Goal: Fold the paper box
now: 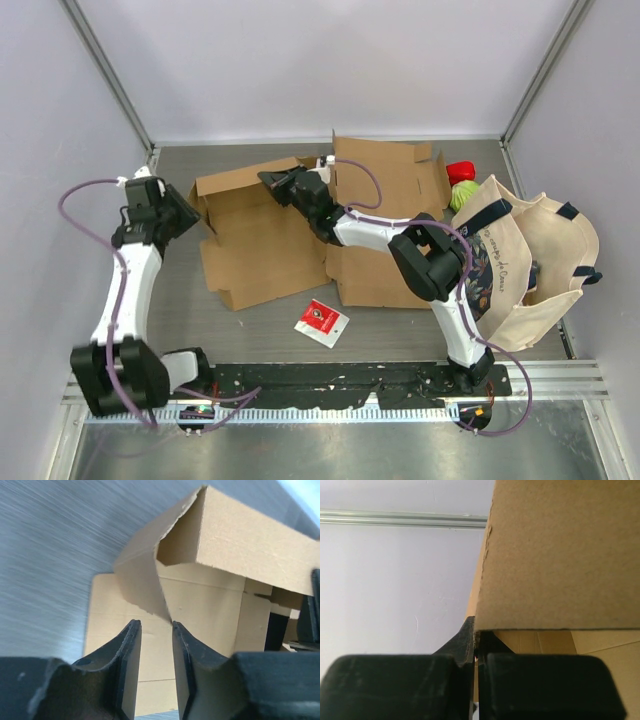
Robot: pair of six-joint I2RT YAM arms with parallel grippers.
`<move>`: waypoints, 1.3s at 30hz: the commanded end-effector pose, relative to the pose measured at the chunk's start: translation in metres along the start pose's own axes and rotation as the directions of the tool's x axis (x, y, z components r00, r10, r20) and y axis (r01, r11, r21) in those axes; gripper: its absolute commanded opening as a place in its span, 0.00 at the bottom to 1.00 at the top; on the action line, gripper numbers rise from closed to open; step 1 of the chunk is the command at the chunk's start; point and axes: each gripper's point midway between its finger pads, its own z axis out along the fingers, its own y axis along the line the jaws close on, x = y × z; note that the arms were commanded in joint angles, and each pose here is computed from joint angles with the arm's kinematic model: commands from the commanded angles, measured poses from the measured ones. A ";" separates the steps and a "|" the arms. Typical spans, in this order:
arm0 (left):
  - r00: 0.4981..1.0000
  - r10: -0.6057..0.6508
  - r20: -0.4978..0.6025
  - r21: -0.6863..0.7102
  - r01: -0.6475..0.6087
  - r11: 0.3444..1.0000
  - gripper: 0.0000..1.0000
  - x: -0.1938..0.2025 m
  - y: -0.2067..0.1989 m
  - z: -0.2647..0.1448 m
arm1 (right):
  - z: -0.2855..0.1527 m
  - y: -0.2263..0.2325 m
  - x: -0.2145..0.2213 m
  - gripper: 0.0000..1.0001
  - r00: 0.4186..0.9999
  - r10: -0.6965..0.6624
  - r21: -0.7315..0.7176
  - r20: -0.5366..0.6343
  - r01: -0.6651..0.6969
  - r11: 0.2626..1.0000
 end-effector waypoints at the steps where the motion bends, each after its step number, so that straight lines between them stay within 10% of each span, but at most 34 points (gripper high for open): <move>1: 0.958 -0.018 0.286 -0.198 0.078 0.977 0.31 -0.033 0.038 -0.059 | -0.005 0.003 -0.007 0.01 1.000 -0.019 0.013 0.013 0.019 1.000; 6: 0.934 -0.059 0.353 -0.312 0.177 0.934 0.54 -0.030 0.071 -0.064 | -0.006 0.007 -0.014 0.01 1.000 -0.019 0.005 0.017 0.019 1.000; 14: 0.999 -0.037 -0.026 -0.145 0.033 0.989 0.26 -0.005 0.034 0.020 | -0.002 0.007 -0.014 0.01 1.000 0.003 0.004 0.009 -0.003 1.000; 23: 0.996 -0.061 0.061 0.001 0.061 0.998 0.30 -0.016 -0.017 0.070 | 0.000 0.004 -0.006 0.01 0.996 0.085 0.050 -0.021 -0.084 0.995; 35: 0.940 0.017 0.341 -0.144 0.035 0.989 0.72 -0.041 0.023 0.024 | 0.007 -0.006 0.005 0.01 0.985 0.156 0.126 -0.070 -0.147 0.981; 39: 0.963 0.188 0.193 -0.216 -0.146 0.965 0.72 -0.034 0.032 0.034 | 0.008 -0.005 0.003 0.01 0.982 0.165 0.132 -0.087 -0.153 0.979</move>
